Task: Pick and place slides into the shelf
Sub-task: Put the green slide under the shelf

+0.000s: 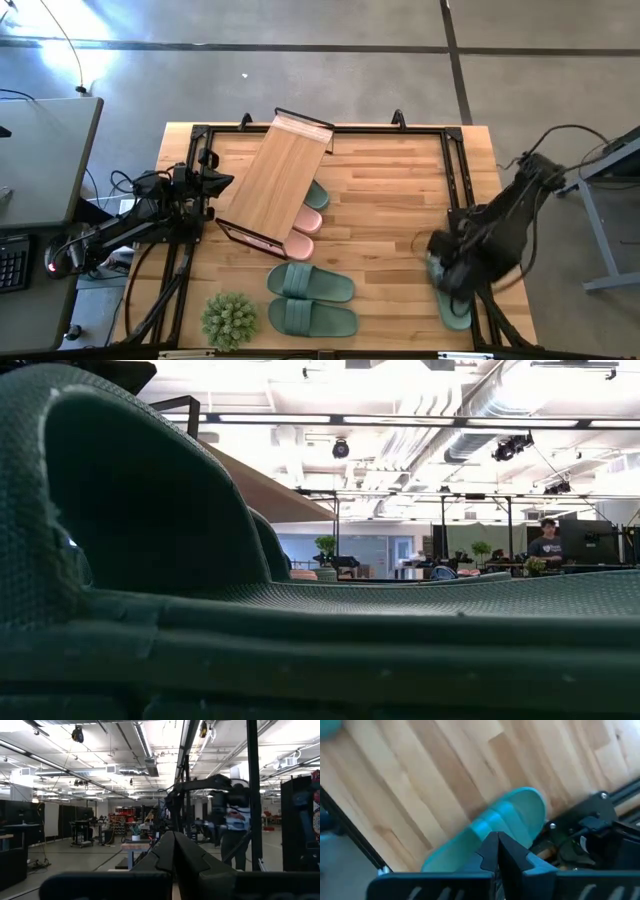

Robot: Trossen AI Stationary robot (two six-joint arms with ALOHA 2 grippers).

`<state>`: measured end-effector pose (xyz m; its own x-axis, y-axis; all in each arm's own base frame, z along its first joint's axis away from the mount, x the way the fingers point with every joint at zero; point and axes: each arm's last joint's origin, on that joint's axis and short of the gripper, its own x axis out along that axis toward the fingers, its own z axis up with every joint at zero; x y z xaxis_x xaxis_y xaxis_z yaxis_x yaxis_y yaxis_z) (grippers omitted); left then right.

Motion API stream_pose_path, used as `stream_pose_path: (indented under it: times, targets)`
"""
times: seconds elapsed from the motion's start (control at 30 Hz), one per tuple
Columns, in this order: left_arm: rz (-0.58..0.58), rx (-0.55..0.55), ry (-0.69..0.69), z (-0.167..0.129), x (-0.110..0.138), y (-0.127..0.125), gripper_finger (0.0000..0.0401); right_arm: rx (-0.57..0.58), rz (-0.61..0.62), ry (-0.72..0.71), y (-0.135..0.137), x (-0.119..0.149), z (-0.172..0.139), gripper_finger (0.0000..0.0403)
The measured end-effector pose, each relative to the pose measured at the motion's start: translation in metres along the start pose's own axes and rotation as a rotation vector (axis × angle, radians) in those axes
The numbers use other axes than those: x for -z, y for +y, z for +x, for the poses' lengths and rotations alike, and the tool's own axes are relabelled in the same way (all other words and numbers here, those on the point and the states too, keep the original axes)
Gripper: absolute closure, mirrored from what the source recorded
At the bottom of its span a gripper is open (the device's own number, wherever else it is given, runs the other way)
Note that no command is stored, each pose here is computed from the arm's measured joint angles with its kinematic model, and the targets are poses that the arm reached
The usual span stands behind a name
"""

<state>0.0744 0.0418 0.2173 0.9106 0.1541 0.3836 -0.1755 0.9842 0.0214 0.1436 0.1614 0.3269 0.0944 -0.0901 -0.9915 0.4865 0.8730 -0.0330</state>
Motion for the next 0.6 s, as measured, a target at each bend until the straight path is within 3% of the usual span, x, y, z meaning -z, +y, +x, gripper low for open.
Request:
stream_pose_path:
  times: [0.13, 0.33, 0.5, 0.6]
  targets:
    - [0.0, 0.0, 0.0, 0.0, 0.0, 0.0, 0.04, 0.07, -0.085, 0.001, 0.03, 0.019, 0.024, 0.0403]
    - [-0.001, 0.0, 0.001, 0.0, 0.0, 0.0, 0.04, 0.273, -0.03, 0.015, 0.053, 0.045, 0.06, 0.0402]
    - [-0.007, 0.001, 0.002, 0.0, 0.0, 0.0, 0.04, 0.279, -0.038, -0.067, 0.067, 0.059, 0.074, 0.0399]
    - [-0.008, 0.008, 0.003, 0.0, 0.0, 0.0, 0.04, 0.267, -0.031, -0.082, 0.071, 0.072, 0.077, 0.0378]
